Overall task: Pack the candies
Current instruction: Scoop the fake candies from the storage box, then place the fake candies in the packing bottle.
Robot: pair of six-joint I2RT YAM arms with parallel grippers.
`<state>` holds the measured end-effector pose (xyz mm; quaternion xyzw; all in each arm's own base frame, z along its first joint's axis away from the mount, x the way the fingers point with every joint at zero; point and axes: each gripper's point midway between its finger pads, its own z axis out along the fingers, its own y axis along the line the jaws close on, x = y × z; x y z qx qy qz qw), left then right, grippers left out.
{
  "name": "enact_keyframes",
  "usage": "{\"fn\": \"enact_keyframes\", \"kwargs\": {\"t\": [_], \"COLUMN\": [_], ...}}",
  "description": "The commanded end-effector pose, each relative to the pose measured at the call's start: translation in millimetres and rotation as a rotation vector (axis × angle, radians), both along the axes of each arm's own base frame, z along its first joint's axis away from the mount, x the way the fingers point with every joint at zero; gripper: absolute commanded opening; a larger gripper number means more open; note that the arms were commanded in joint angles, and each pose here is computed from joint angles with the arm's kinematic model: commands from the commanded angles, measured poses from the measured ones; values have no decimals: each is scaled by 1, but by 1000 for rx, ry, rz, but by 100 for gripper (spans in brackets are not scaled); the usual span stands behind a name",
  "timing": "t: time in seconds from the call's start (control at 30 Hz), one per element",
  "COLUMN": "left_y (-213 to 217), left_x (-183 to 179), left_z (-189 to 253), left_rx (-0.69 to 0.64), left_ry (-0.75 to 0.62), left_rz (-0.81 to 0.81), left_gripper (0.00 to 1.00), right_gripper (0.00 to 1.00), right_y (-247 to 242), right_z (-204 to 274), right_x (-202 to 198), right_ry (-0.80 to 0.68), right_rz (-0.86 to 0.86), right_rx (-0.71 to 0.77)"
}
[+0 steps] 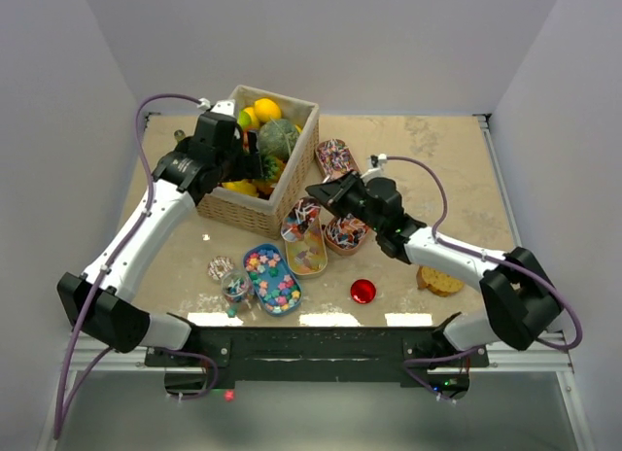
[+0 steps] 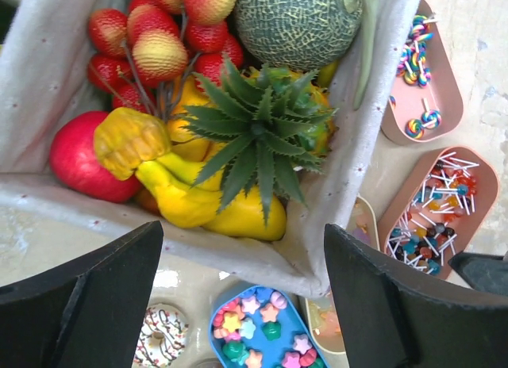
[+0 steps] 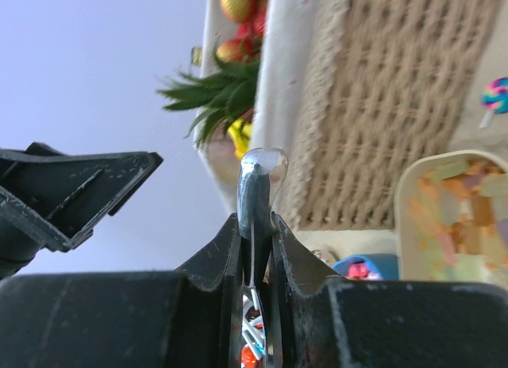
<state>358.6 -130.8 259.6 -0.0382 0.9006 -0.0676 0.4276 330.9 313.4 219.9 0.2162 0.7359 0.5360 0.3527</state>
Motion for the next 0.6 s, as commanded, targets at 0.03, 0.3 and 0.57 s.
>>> {"fn": "enact_keyframes", "kwargs": {"t": [0.03,0.3,0.57], "left_y": [14,44,50], "left_x": [-3,-2,-1], "left_z": [16,12,11], "left_rx": [-22,92,49], "left_ry": [-47,4,12], "left_rz": [62,131,134], "left_gripper": [88,92,93], "right_gripper": [0,0,0], "right_y": [38,98,138], "right_z": [34,41,38], "right_x": [-3,-28,-49], "right_ry": [-64,-135,-177], "right_rz": [43,164,244], "right_rx": [40,-24,-73]}}
